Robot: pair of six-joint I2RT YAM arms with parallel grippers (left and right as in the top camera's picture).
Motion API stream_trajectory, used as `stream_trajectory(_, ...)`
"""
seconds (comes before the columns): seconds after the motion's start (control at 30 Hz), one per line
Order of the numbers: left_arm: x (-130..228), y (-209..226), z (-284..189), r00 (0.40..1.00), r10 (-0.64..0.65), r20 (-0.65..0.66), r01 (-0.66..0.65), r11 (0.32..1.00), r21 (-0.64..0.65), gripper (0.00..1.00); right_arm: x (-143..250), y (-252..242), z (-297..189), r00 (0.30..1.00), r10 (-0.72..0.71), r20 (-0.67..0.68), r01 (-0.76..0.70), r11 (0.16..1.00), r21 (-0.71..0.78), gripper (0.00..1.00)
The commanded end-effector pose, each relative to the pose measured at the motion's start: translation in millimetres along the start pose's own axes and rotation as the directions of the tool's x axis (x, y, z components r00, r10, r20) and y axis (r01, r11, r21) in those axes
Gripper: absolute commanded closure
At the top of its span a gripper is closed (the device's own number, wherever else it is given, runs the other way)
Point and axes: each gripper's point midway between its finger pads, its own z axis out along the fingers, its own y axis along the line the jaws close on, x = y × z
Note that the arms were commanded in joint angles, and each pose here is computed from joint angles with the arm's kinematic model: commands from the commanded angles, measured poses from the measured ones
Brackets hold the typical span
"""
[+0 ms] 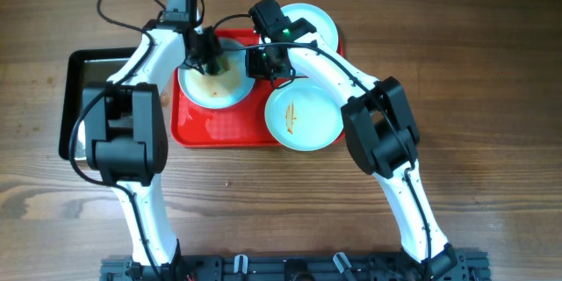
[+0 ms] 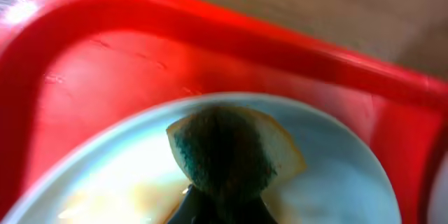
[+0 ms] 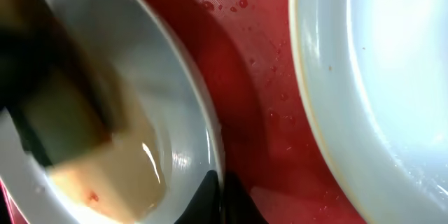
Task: Clean dirty plates on tray and stack at the side
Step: 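Hold the top-left plate with the right gripper and scrub it with the sponge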
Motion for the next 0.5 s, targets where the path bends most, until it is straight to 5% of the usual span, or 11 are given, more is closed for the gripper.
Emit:
stream_trajectory(0.0,43.4,-7.5,6.8,0.981,0.07,-0.182,-0.052,0.994,0.099,0.96,6.6,-1.6,11.6,0.999,-0.024,-0.025,0.024,1.0,0.006,0.95)
stream_trajectory(0.2,88.1,19.4,-8.8,0.923,0.052,-0.38,-0.038,0.998,0.044,0.96,7.0,1.2,11.5,0.999,-0.026,-0.028,0.026,1.0,-0.009,0.95)
stream_trajectory(0.47,103.3,-0.6,-19.3,0.888,0.005,-0.459,0.063,0.989,0.132,0.96,8.4,4.9,11.4,0.999,-0.039,-0.037,0.038,0.999,-0.03,0.95)
